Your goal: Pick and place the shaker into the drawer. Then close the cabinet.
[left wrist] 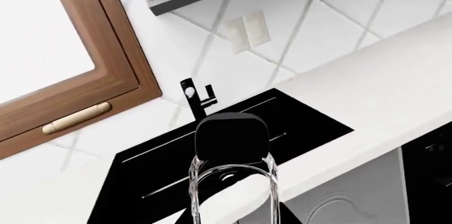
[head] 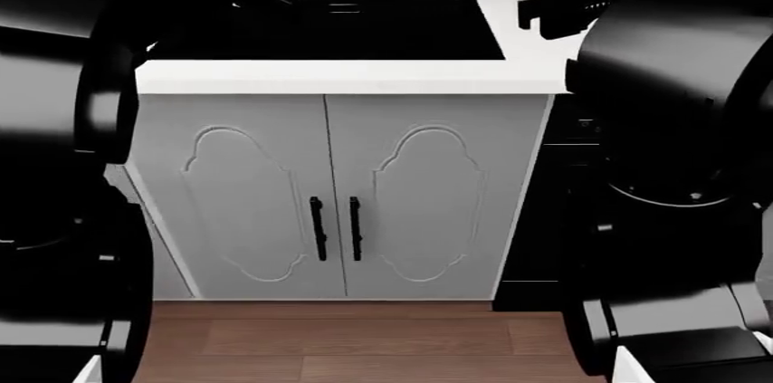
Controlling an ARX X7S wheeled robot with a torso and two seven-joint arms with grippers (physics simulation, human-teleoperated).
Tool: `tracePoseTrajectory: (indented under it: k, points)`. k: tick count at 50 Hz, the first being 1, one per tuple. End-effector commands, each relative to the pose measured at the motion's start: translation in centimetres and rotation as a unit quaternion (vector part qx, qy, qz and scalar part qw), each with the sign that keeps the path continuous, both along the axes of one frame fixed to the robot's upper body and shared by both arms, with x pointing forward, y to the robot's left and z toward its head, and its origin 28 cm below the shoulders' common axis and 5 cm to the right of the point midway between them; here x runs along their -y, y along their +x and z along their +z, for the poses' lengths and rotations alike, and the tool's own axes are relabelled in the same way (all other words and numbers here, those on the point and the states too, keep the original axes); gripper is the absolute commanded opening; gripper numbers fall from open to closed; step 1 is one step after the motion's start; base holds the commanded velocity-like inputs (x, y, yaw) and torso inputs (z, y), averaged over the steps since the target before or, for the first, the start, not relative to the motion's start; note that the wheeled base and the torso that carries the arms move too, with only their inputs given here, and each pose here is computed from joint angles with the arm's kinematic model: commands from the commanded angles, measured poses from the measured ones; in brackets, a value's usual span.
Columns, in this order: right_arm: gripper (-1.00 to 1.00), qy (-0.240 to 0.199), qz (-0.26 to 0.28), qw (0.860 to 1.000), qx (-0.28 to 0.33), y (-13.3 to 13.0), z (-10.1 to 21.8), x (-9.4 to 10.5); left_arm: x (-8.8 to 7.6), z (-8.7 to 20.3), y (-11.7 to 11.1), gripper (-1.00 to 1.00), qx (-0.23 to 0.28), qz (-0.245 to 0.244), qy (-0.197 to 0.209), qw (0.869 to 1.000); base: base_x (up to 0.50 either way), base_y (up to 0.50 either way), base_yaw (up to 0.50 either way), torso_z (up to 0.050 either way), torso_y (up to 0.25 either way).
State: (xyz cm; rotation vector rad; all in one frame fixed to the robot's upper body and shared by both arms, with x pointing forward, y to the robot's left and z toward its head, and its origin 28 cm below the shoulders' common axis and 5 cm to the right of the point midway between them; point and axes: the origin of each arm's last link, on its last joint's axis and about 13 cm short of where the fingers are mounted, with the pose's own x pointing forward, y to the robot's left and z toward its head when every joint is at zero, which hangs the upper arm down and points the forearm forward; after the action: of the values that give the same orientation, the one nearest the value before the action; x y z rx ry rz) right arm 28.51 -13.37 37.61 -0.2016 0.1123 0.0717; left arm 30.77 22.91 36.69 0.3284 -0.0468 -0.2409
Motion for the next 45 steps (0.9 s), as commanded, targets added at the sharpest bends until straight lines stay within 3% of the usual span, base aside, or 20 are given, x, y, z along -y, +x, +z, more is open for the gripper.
tracePoseTrajectory:
  k: [1,45]
  points:
    - [-1.0,-0.004,0.0,1.0,0.0,-0.11,-0.12,0.04,0.14,-0.15,-0.05,-1.0,-0.002,-0.002,-0.002,1.0,0.0,0.5,0.0,0.0,0.0]
    - [-1.0,-0.008,-0.008,1.0,-0.002,-0.05,-0.41,0.22,0.33,-0.34,0.1,-1.0,-0.003,-0.011,-0.01,1.0,0.0,0.5,0.0,0.0,0.0]
